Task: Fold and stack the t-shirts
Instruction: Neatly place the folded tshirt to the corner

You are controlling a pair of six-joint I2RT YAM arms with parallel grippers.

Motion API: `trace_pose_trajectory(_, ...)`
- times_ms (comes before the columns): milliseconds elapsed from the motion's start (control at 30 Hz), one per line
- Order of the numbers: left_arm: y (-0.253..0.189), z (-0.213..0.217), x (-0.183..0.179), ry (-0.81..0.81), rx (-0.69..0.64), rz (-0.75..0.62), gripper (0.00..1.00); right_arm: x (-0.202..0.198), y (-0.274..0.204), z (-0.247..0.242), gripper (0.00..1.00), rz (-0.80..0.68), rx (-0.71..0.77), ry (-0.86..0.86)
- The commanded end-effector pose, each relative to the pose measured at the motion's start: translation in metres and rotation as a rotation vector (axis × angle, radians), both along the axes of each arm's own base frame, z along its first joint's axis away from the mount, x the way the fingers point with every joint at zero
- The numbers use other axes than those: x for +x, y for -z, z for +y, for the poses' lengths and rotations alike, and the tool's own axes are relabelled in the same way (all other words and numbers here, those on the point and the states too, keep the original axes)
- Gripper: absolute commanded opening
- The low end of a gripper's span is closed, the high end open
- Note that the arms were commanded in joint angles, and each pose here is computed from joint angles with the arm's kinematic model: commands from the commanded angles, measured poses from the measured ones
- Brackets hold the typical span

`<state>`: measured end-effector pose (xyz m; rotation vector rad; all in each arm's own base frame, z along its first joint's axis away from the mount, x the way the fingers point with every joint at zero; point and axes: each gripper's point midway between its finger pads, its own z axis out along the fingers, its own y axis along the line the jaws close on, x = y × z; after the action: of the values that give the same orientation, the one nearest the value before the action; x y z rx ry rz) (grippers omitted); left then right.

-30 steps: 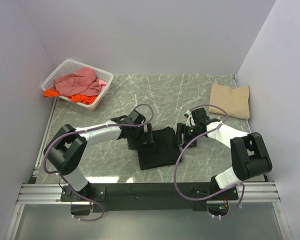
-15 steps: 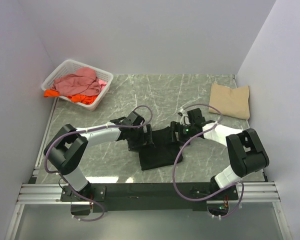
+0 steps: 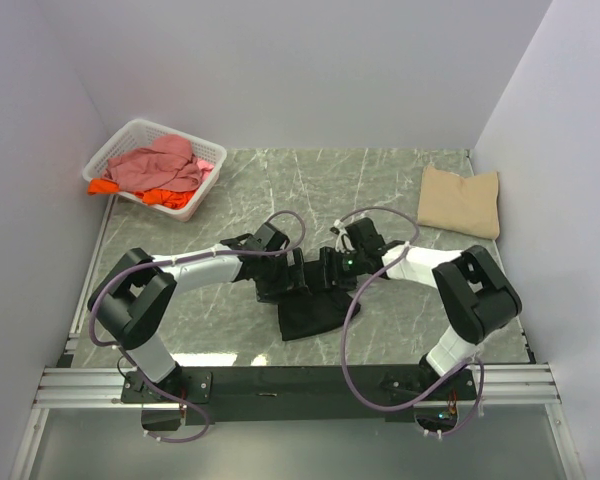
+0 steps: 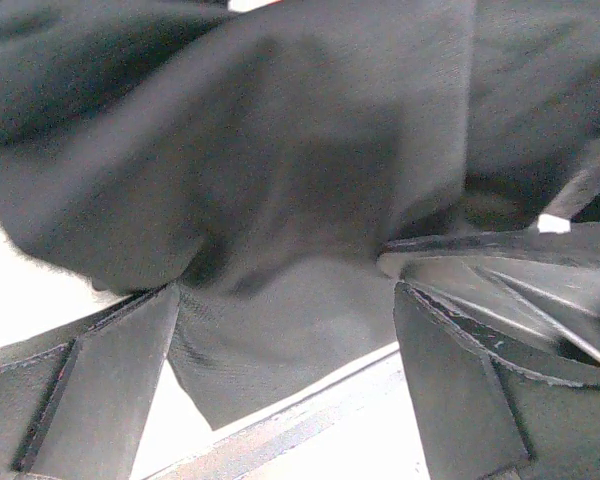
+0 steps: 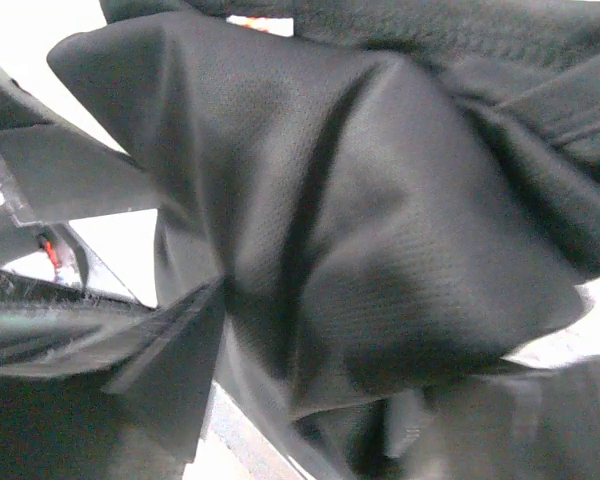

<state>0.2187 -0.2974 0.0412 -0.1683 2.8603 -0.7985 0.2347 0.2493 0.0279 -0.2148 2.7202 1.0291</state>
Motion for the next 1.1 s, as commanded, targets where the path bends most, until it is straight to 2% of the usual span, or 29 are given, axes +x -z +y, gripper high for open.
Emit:
trace_pose_trajectory(0,0.013,0.0,0.0,0.006,0.021,0.006,0.96,-0.024,0.045,-0.02,0.6,0.099,-0.179,0.014)
trace_pose_trajectory(33,0.013,0.0,-0.001,0.005,0.019,0.006,0.96,-0.024,0.047,-0.022,0.51,0.106,-0.188,0.019)
trace_pose_trajectory(100,0.01,0.0,-0.001,0.006,0.015,0.005,0.96,-0.024,0.049,-0.025,0.42,0.107,-0.211,0.017)
trace_pose_trajectory(167,0.002,-0.003,0.003,0.005,0.006,-0.009,0.96,-0.025,0.053,-0.03,0.22,0.114,-0.245,0.021)
trace_pose_trajectory(200,-0.005,-0.005,0.006,0.006,-0.001,-0.022,0.97,-0.022,0.052,-0.03,0.07,0.108,-0.254,0.023)
trace_pose_trajectory(233,-0.015,-0.009,0.013,0.002,-0.013,-0.047,0.97,-0.019,0.051,-0.032,0.01,0.101,-0.263,0.027)
trace_pose_trajectory(367,-0.044,-0.006,0.03,-0.018,-0.034,-0.091,0.97,-0.003,0.041,-0.049,0.0,0.084,-0.342,0.039)
trace_pose_trajectory(467,-0.059,0.006,0.038,-0.053,-0.051,-0.111,0.98,0.021,0.023,-0.069,0.0,0.035,-0.411,0.057)
trace_pose_trajectory(500,-0.067,0.011,0.039,-0.062,-0.06,-0.127,0.98,0.043,0.013,-0.084,0.0,-0.009,-0.431,0.089)
trace_pose_trajectory(700,-0.064,0.043,0.036,-0.113,-0.029,-0.131,0.98,0.099,-0.04,-0.144,0.0,-0.121,-0.539,0.15)
trace_pose_trajectory(867,-0.043,0.058,0.018,-0.129,-0.01,-0.076,0.98,0.142,-0.081,-0.195,0.0,-0.196,-0.611,0.27)
trace_pose_trajectory(1067,-0.033,0.065,0.008,-0.129,0.011,-0.051,0.98,0.18,-0.104,-0.245,0.0,-0.206,-0.665,0.356)
